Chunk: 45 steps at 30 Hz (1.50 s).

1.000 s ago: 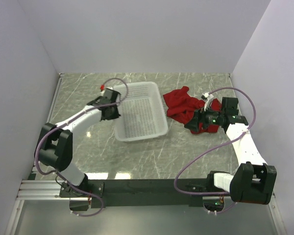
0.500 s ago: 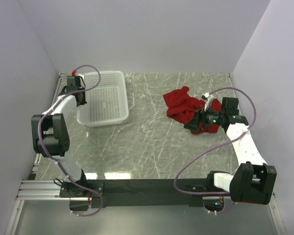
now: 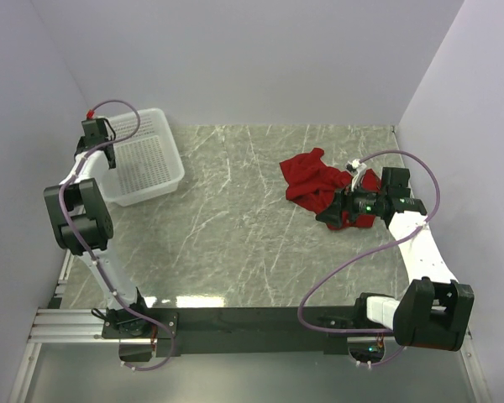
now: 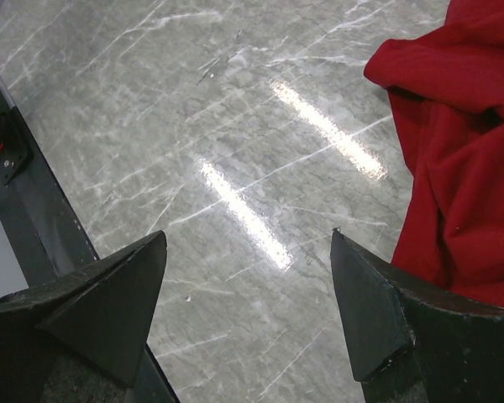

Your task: Fold and stack the t-shirts

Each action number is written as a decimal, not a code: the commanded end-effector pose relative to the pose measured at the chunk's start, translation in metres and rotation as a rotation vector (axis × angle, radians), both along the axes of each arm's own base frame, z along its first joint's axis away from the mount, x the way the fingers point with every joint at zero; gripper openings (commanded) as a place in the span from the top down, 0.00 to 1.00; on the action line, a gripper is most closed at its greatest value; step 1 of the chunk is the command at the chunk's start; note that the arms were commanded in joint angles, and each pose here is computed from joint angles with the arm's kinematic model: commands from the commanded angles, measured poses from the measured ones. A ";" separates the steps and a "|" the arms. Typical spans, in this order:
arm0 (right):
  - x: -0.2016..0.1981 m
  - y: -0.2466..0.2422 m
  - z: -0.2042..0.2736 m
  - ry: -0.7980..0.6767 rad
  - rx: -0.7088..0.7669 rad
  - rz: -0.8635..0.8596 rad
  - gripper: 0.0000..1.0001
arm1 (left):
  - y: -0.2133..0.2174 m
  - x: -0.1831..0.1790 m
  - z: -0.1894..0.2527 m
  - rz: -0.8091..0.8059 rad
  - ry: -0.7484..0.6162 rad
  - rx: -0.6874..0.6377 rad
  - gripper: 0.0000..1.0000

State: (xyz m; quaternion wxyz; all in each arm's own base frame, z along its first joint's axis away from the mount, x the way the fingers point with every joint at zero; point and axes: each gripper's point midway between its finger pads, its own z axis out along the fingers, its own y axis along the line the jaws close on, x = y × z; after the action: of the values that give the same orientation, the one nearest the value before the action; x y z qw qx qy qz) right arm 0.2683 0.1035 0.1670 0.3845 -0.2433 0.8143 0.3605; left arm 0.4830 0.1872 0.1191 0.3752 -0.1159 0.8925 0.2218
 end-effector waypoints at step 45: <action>0.134 -0.136 -0.079 0.309 -0.606 -0.684 0.44 | -0.319 -0.145 0.121 -0.701 -0.374 -0.872 0.01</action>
State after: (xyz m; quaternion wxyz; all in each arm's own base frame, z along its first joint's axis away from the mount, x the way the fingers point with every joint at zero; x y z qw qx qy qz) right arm 0.3918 -0.0254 0.0818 0.2570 -0.0072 0.9662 0.0185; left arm 0.3374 -0.1177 0.2279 0.4840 -0.0054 0.8218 -0.3005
